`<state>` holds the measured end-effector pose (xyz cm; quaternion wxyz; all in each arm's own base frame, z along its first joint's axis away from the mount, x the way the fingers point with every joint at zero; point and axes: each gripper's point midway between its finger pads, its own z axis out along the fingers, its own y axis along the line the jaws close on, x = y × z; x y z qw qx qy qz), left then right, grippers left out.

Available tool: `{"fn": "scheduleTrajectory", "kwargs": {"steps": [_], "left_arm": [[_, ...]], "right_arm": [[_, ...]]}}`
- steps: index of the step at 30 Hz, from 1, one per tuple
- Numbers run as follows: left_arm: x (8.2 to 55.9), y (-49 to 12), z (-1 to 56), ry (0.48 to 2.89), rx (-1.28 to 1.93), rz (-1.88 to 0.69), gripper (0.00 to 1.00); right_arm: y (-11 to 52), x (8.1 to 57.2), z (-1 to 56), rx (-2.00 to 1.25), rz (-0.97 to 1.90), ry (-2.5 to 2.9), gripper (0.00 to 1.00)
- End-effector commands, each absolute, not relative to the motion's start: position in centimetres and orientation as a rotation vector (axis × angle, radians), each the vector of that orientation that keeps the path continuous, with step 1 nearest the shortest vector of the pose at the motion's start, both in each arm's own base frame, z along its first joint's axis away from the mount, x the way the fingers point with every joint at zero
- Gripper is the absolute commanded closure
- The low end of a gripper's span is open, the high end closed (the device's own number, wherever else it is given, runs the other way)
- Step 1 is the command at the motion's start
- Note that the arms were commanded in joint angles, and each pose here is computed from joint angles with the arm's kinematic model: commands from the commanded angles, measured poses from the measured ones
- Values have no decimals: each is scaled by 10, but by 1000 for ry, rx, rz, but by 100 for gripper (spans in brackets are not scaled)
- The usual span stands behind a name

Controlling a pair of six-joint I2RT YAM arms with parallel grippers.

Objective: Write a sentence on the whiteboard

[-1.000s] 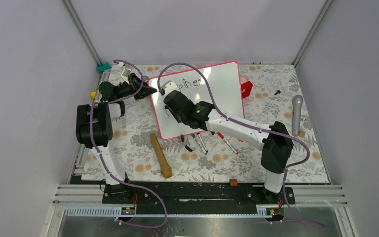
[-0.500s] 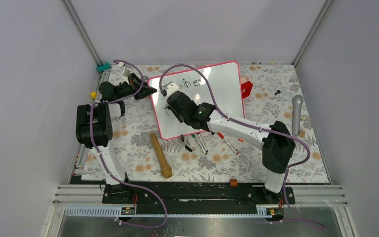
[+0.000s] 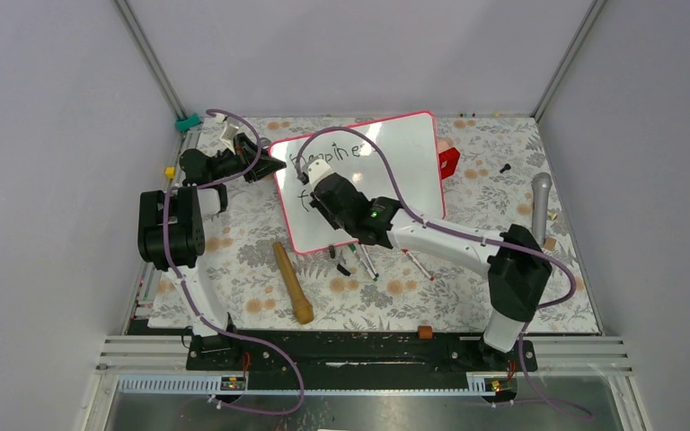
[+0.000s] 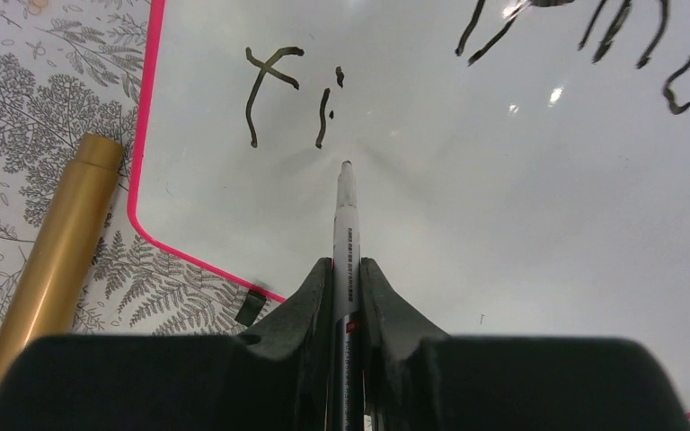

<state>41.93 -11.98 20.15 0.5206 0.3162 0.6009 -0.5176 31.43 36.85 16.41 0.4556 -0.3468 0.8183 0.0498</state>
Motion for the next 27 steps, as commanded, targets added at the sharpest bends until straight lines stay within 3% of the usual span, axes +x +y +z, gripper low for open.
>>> {"fn": "scheduleTrajectory", "kwargs": {"steps": [1,11,27], "left_arm": [[378,-128,173,1327,1154,-1220,100],[378,-128,173,1327,1154,-1222,100],[379,-129,173,1334,1150,-1230,100]], "right_arm": [[371,317,215,-779,216,1897,100],[379,312,215,-746,286,1943,100],[374,327,201,-723,151,1975,100]]}}
